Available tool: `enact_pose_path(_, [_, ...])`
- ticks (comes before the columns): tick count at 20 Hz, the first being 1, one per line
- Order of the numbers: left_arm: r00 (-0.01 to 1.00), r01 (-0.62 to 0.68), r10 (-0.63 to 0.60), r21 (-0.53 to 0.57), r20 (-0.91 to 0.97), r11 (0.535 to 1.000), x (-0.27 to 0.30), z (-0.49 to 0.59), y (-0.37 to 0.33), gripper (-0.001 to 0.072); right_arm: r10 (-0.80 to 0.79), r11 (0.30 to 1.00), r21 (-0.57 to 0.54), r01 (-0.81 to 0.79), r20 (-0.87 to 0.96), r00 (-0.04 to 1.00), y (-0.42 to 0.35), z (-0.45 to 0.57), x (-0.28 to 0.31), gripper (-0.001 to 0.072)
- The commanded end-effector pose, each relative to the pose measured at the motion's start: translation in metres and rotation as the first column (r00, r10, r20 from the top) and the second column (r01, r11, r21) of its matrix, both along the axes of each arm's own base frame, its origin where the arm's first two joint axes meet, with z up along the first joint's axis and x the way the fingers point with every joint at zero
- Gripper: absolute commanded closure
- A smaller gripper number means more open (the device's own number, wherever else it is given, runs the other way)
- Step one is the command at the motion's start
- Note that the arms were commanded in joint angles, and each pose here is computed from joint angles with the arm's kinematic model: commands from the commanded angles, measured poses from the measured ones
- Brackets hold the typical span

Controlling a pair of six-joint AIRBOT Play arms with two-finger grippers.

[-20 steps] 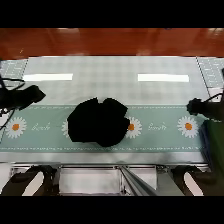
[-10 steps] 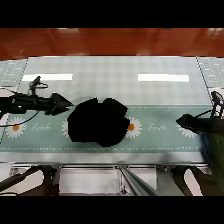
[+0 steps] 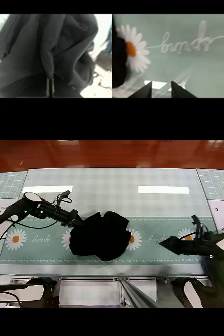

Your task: Fold the shirts.

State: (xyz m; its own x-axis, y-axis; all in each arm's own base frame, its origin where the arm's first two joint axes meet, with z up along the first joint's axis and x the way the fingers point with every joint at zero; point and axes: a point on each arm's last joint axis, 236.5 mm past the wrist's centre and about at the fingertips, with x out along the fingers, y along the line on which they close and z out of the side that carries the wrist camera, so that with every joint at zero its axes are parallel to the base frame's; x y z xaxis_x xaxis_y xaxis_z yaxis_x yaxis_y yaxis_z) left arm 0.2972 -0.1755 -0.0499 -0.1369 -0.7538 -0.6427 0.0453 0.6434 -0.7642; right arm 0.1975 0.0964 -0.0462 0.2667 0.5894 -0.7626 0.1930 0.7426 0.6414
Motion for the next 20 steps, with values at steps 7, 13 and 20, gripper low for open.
enact_pose_path(7, [0.998,0.068,-0.069,0.063,0.007,0.996,-0.005,-0.005,0.008,0.0683,0.173,0.980,0.109,-0.168,-0.033,0.984,0.117,-0.020,-0.006,0.0292])
enact_pose_path(13, [0.998,0.067,-0.068,0.062,0.007,0.996,-0.005,-0.005,0.008,0.0683,0.272,0.956,0.143,-0.255,-0.119,0.955,0.175,-0.048,0.009,0.0295])
enact_pose_path(20, [0.999,0.019,-0.020,0.052,0.029,0.998,0.006,0.000,0.007,0.0683,0.372,0.921,0.148,-0.361,-0.052,0.927,0.212,-0.039,0.032,0.0686])
